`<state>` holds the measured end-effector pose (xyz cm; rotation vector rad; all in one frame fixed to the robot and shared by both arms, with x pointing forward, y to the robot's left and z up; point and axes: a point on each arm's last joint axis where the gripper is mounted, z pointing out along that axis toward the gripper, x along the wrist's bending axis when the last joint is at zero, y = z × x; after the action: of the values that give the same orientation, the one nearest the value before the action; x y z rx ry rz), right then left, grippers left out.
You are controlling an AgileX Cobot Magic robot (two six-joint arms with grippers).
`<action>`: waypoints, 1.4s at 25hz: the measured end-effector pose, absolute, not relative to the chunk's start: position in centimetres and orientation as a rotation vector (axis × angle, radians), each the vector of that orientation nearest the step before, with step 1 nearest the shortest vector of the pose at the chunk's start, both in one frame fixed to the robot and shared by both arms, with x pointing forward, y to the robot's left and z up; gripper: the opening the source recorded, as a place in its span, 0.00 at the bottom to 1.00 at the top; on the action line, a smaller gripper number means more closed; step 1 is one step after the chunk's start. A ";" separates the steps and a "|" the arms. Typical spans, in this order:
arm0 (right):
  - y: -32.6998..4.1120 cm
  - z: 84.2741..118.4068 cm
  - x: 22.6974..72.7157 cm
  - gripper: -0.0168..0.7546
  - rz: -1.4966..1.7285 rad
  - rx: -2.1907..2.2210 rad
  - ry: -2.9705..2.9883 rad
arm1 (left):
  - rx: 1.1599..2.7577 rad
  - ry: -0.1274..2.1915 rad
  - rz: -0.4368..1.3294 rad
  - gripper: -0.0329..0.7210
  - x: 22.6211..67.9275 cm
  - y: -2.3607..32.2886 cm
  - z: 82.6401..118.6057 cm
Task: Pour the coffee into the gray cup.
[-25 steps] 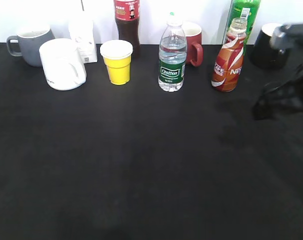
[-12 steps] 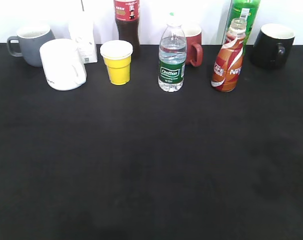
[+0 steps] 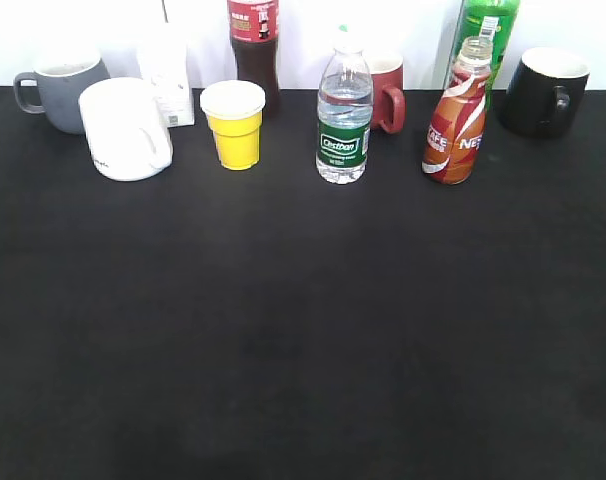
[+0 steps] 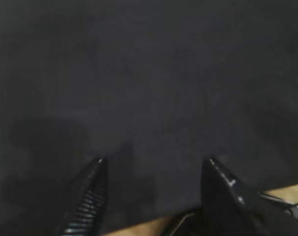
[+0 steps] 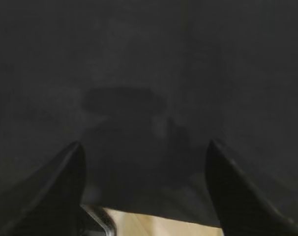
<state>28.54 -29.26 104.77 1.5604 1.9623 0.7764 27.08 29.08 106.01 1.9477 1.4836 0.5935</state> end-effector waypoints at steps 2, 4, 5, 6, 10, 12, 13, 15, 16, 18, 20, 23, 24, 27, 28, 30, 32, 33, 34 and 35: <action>-29.0 104.7 28.5 0.79 0.804 1.567 1.981 | 1.924 1.467 0.614 0.64 27.5 29.0 105.8; -29.0 104.7 28.5 0.79 0.805 1.567 1.982 | 1.919 1.463 0.618 0.64 27.7 28.9 105.4; -29.0 104.7 28.5 0.79 0.806 1.566 1.983 | 1.917 1.461 0.620 0.64 27.7 28.9 105.4; -29.0 104.7 28.5 0.79 0.806 1.565 1.983 | 1.917 1.461 0.620 0.64 27.7 28.9 105.4; -29.0 104.7 28.5 0.79 0.806 1.565 1.983 | 1.919 1.460 0.621 0.64 27.7 28.9 105.4; -29.0 104.7 28.5 0.79 0.806 1.565 1.983 | 1.919 1.459 0.621 0.64 27.7 28.9 105.4; -29.0 104.7 28.5 0.79 0.806 1.565 1.983 | 1.919 1.459 0.621 0.64 27.7 28.9 105.4; -29.0 104.7 28.5 0.79 0.805 1.565 1.984 | 1.919 1.459 0.621 0.60 27.7 28.9 105.4; -29.0 104.7 28.5 0.79 0.805 1.565 1.984 | 1.919 1.459 0.621 0.58 27.7 28.9 105.4; -29.0 104.8 28.3 0.79 0.815 1.559 1.975 | 1.895 1.456 0.642 0.53 27.3 29.1 105.5; -29.3 104.9 28.0 0.79 0.820 1.581 1.924 | 1.812 1.486 0.710 0.51 26.5 29.4 105.7; -30.1 105.3 26.4 0.79 0.845 1.637 1.692 | 1.657 1.517 0.845 0.47 24.6 29.9 105.9; -30.2 105.4 25.4 0.79 0.876 1.619 1.624 | 1.624 1.519 0.875 0.45 24.2 29.9 105.9; -30.3 105.5 23.5 0.79 0.953 1.550 1.523 | 1.565 1.497 0.929 0.42 23.2 29.9 105.9; -30.3 105.5 23.3 0.79 0.961 1.541 1.514 | 1.556 1.489 0.937 0.40 23.0 29.9 105.9; -30.3 105.5 23.3 0.79 0.962 1.540 1.513 | 1.556 1.488 0.938 0.39 23.0 29.9 105.9; -30.3 105.5 23.3 0.79 0.962 1.540 1.513 | 1.556 1.489 0.937 0.38 23.0 29.9 105.9; -30.3 105.5 23.3 0.79 0.962 1.540 1.513 | 1.556 1.489 0.937 0.37 23.0 29.9 105.9; -30.3 105.5 23.3 0.79 0.962 1.540 1.513 | 1.556 1.489 0.937 0.37 23.0 29.9 105.9; -30.3 105.5 23.3 0.79 0.962 1.540 1.513 | 1.556 1.489 0.937 0.36 23.0 29.9 105.9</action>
<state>23.31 -30.34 105.46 1.5404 1.5128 0.9616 22.97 29.92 105.87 1.5561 1.4887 0.9372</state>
